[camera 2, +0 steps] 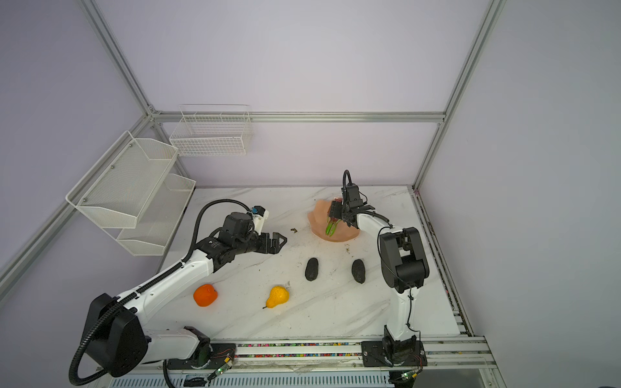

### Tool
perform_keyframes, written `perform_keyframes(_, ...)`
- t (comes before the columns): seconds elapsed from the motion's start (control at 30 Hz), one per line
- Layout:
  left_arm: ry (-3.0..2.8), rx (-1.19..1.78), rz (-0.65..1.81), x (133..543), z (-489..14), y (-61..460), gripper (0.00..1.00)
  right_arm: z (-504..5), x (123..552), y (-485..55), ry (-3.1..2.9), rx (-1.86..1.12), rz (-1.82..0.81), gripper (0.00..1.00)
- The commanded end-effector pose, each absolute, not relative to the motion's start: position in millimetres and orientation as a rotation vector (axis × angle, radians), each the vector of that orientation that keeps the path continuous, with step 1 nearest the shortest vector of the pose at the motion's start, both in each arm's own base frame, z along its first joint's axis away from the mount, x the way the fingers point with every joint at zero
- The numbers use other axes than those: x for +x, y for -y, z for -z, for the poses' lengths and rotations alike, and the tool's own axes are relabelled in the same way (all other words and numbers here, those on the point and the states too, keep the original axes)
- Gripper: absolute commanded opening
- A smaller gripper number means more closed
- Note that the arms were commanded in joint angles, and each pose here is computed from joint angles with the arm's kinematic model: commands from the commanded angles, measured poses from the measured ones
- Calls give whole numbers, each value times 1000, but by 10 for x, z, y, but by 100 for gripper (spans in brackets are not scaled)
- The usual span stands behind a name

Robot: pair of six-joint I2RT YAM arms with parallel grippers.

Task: Arrange fruit in a fruit bowl
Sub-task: Place the fruit in the fruit bowl.

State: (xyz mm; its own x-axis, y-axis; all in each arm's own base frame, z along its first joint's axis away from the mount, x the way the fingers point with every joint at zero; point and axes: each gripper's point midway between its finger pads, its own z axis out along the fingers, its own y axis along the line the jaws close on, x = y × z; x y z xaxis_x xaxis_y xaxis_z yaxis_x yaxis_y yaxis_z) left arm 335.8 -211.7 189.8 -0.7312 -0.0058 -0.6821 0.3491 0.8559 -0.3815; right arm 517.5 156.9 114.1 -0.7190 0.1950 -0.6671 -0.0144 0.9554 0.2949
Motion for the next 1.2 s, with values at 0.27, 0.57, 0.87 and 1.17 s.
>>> perform_keyframes(0.27, -2182, 268, 614, 3498, -2404, 2128, 100, -1057, 5188, -1557, -2376, 105, -318, 72)
perform_keyframes(0.57, -2183, 277, 580, 3462, -2403, 2071, 100, -1280, 5224, -1542, -2330, 75, -302, 93)
perform_keyframes(0.87, -2168, 298, 590, 3437, -2452, 2083, 100, -1708, 5209, -1576, -2257, 53, -325, 97)
perform_keyframes(1.17, -2293, 285, 607, 3061, -2315, 1938, 100, -2075, 4314, -2182, -2274, -90, -456, 97)
